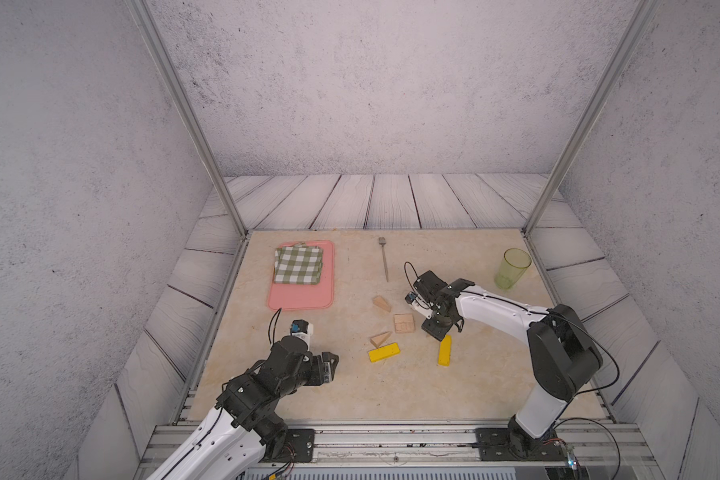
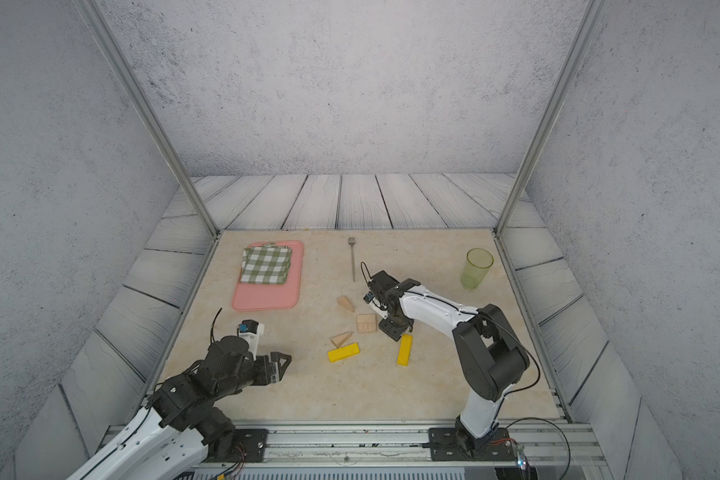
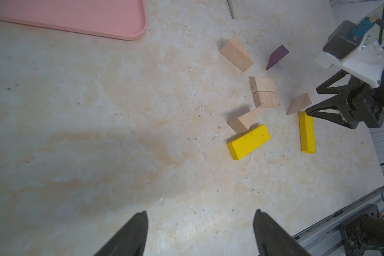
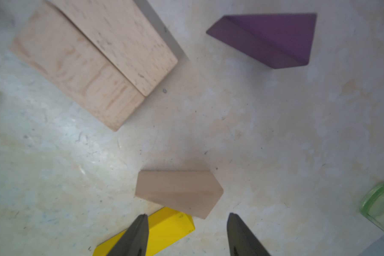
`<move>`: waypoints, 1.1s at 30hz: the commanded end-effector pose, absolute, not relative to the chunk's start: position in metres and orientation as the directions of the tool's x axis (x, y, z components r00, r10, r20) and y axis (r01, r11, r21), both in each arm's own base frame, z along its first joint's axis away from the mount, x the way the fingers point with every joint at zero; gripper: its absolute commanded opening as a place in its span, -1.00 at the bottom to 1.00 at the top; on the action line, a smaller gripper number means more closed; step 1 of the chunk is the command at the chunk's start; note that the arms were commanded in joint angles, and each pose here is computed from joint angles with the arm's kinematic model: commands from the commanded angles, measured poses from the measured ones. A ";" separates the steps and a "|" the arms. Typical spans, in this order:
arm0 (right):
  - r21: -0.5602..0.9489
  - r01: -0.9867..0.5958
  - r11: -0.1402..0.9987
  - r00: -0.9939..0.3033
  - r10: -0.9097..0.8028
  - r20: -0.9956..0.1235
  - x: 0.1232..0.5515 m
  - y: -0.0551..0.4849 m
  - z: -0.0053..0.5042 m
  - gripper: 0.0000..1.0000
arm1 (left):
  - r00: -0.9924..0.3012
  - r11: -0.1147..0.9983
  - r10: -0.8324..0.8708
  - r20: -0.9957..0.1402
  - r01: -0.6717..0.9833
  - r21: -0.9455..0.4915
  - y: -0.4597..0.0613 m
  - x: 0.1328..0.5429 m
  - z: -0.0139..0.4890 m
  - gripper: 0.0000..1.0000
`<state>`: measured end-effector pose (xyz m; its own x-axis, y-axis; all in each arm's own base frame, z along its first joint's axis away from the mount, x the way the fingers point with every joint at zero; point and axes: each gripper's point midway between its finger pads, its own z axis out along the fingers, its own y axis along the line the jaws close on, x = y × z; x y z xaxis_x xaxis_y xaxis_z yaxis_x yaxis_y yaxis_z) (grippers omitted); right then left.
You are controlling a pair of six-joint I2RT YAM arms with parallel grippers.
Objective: Assemble a small pinwheel with building blocks
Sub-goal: Assemble the building block at the center of the board.
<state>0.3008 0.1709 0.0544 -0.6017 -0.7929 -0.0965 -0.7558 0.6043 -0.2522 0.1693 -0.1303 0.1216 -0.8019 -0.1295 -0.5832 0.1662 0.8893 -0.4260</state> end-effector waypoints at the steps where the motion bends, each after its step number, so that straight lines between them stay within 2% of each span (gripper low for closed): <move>1: -0.291 -0.742 0.604 -0.612 -0.788 -0.074 0.311 0.169 0.049 0.22 | -0.804 0.895 -0.127 -0.580 0.159 -0.417 -0.128 0.169 0.117 0.62; 13: -0.225 -0.770 0.597 -0.595 -0.799 -0.081 0.315 0.186 0.035 0.19 | -0.805 0.895 -0.127 -0.579 0.158 -0.417 -0.128 0.170 0.117 0.62; 18: -0.201 -0.784 0.588 -0.587 -0.807 -0.067 0.312 0.189 0.027 0.00 | -0.805 0.896 -0.127 -0.580 0.158 -0.416 -0.128 0.170 0.117 0.62; 26: -0.150 -0.798 0.583 -0.582 -0.811 -0.060 0.301 0.191 0.017 -0.51 | -0.806 0.896 -0.127 -0.579 0.157 -0.415 -0.128 0.169 0.117 0.62; 33: -0.099 -0.813 0.574 -0.568 -0.819 -0.084 0.289 0.197 0.018 -0.57 | -0.806 0.896 -0.126 -0.578 0.157 -0.416 -0.128 0.169 0.116 0.62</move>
<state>0.3075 0.1942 0.0269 -0.5792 -0.8084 -0.1045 -0.7909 0.5884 -0.1682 0.1694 -0.1304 0.1207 -0.8042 -0.1277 -0.5804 0.1645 0.8906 -0.4239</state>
